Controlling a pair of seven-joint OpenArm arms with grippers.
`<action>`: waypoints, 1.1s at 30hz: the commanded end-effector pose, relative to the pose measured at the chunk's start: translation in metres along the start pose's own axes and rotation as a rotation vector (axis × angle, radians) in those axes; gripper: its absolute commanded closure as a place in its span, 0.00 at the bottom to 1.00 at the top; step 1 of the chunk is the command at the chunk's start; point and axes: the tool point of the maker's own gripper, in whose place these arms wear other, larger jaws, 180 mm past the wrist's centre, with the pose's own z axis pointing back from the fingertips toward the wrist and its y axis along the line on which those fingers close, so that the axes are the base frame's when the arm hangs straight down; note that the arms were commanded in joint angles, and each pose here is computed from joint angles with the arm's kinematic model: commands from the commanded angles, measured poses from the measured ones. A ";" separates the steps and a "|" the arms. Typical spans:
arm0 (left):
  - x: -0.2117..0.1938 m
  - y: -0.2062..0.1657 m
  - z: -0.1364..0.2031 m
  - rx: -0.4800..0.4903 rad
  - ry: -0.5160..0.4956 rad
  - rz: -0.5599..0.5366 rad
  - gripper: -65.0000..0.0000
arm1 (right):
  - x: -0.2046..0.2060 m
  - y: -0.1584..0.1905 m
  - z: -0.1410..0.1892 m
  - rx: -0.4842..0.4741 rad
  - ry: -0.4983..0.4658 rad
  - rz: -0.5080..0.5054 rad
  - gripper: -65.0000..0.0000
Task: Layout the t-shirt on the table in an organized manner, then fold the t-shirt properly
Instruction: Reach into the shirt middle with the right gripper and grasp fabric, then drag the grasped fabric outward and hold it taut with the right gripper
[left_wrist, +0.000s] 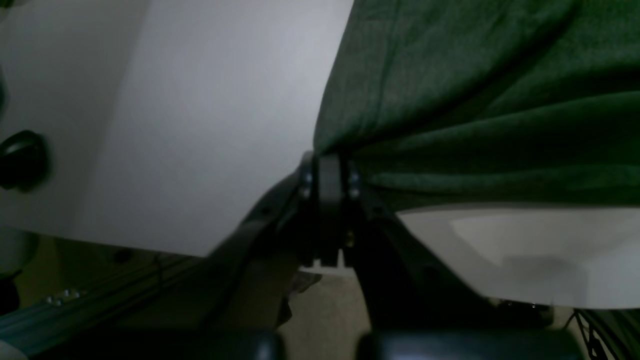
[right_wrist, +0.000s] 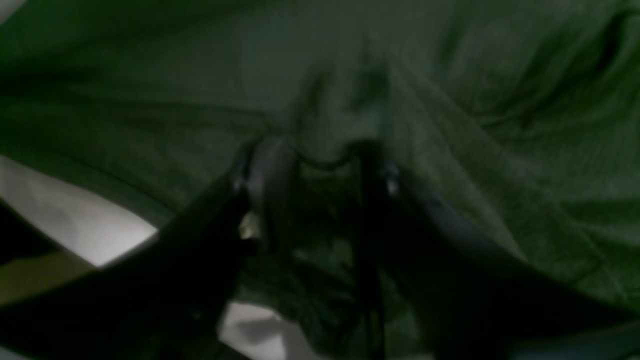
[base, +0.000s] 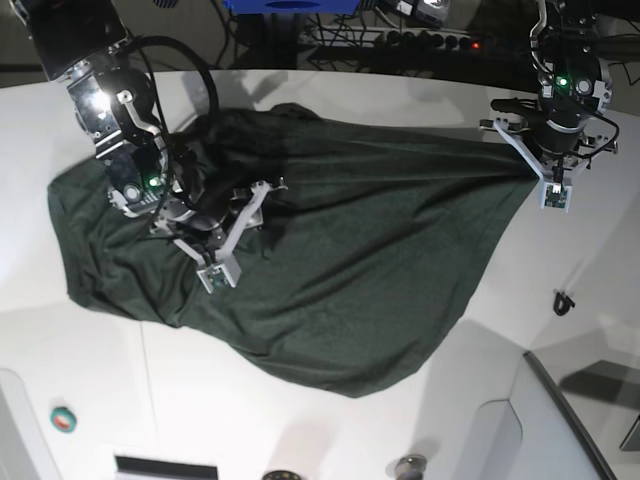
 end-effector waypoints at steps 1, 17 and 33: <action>0.008 0.007 0.003 0.020 -0.031 -0.013 1.00 | 0.023 -0.005 0.012 -0.009 -0.084 0.000 0.49; 0.012 0.008 0.002 0.022 -0.039 -0.010 1.00 | -0.088 -0.250 0.107 -0.581 -0.153 -0.577 0.90; 0.009 0.008 0.002 0.022 -0.030 -0.011 1.00 | -0.078 -0.186 0.054 -0.336 -0.008 -0.244 0.72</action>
